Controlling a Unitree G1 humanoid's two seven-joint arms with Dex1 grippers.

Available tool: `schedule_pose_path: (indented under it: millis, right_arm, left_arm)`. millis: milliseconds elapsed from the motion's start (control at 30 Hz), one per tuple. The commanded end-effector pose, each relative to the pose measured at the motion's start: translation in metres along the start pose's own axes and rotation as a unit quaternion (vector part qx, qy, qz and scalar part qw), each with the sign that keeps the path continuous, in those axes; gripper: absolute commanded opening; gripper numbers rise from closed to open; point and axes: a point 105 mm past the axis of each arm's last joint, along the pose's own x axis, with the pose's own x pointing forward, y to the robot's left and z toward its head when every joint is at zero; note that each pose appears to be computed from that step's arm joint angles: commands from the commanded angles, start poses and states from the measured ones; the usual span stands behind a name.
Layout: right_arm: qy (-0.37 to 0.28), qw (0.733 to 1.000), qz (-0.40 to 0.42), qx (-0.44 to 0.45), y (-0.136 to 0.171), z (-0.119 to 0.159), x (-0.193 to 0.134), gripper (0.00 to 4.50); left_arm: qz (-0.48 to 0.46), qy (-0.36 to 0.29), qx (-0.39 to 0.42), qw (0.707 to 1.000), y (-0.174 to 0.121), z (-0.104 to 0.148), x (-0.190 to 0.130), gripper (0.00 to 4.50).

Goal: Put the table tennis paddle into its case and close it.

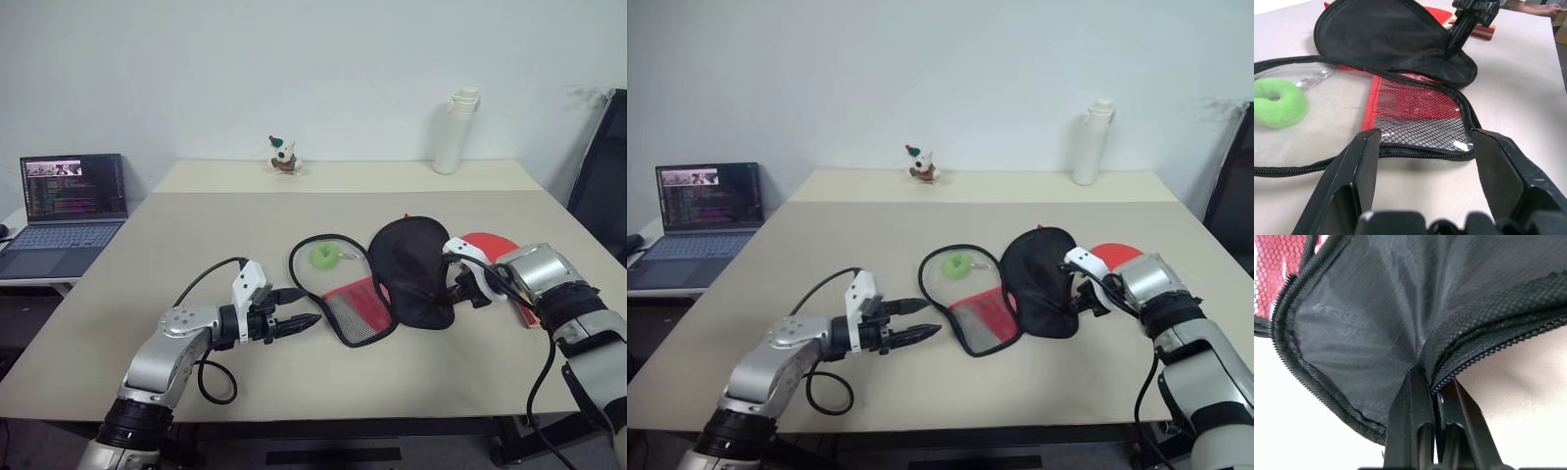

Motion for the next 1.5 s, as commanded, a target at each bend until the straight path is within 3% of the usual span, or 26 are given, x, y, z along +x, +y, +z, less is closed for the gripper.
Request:
schedule_pose_path:
  millis: [33,133,333,533,633,733,767,1033,1500]
  right_arm:
    - [-0.031,0.999,-0.030,-0.015,-0.008,0.019,-0.011,0.01]
    - [-0.034,0.999,-0.035,-0.013,-0.010,0.020,-0.012,0.69]
    - [-0.059,0.995,-0.072,-0.033,-0.020,0.021,-0.032,2.74]
    - [-0.175,0.976,-0.130,0.000,-0.034,0.040,-0.087,2.74]
    - [-0.190,0.964,-0.183,0.028,-0.047,0.021,-0.107,3.36]
    - [-0.178,0.952,-0.240,0.059,-0.059,-0.006,-0.114,4.35]
    - [-0.178,0.946,-0.259,0.077,-0.064,-0.015,-0.115,4.46]
    - [-0.166,0.921,-0.318,0.152,-0.077,-0.060,-0.100,4.46]
    - [-0.164,0.906,-0.328,0.211,-0.092,-0.074,-0.048,4.46]
  left_arm:
    - [-0.008,-0.012,0.022,1.000,-0.001,0.009,0.003,3.17]
    - [-0.012,-0.014,0.023,1.000,-0.002,0.010,0.005,3.17]
    - [-0.018,-0.025,0.027,0.999,-0.002,0.018,0.007,3.17]
    - [-0.021,-0.039,0.036,0.998,-0.004,0.028,0.010,3.17]
    - [-0.028,-0.047,0.041,0.998,-0.005,0.034,0.013,3.17]
    - [-0.038,-0.059,0.048,0.996,-0.006,0.043,0.017,3.17]
    - [-0.043,-0.066,0.049,0.996,-0.006,0.049,0.019,3.17]
    - [-0.066,-0.078,0.071,0.992,-0.006,0.068,0.029,3.17]
    - [-0.059,-0.062,0.075,0.993,-0.003,0.061,0.025,3.17]
